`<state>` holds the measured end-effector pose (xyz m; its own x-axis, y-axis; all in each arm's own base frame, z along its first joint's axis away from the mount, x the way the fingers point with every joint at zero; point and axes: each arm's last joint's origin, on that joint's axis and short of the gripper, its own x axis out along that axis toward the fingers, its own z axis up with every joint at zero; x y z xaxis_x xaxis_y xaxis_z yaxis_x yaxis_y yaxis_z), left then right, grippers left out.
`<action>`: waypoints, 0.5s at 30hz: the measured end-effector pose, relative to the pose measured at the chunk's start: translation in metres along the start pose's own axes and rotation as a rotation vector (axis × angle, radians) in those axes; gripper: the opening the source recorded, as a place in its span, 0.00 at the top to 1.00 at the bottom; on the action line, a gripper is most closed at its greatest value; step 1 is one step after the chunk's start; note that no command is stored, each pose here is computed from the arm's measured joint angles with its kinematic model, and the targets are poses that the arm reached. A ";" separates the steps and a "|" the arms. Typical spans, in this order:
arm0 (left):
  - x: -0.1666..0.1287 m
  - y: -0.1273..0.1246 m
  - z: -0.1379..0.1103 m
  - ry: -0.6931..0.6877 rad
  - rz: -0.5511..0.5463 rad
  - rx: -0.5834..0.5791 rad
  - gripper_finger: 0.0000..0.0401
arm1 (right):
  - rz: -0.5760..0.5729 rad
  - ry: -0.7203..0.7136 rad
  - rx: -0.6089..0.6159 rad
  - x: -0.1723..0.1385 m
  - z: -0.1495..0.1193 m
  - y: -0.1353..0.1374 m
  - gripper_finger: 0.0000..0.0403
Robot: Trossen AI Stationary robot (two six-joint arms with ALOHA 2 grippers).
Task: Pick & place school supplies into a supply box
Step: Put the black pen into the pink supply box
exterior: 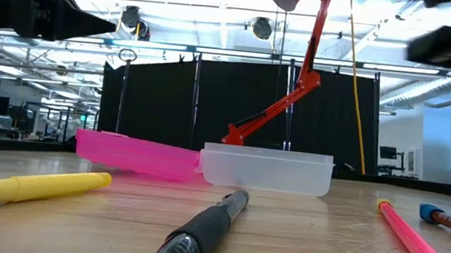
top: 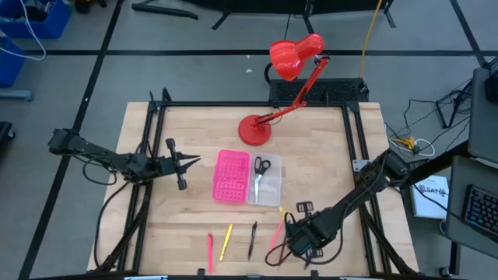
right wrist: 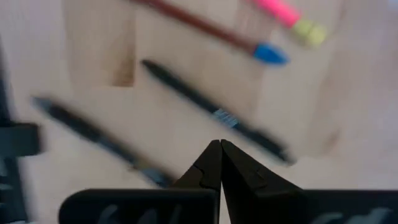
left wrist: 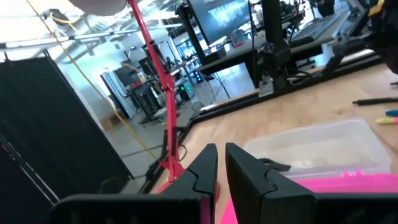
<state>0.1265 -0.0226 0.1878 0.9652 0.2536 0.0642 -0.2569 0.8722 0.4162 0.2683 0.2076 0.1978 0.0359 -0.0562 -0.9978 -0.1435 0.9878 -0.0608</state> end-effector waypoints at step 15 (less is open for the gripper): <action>0.000 0.002 0.004 -0.039 0.009 -0.061 0.90 | 0.060 0.020 -0.171 -0.004 0.013 -0.024 0.92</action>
<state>0.1262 -0.0228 0.1920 0.9637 0.2460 0.1034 -0.2669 0.8941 0.3596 0.2840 0.1858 0.2033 0.0029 -0.0024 -1.0000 -0.3107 0.9505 -0.0032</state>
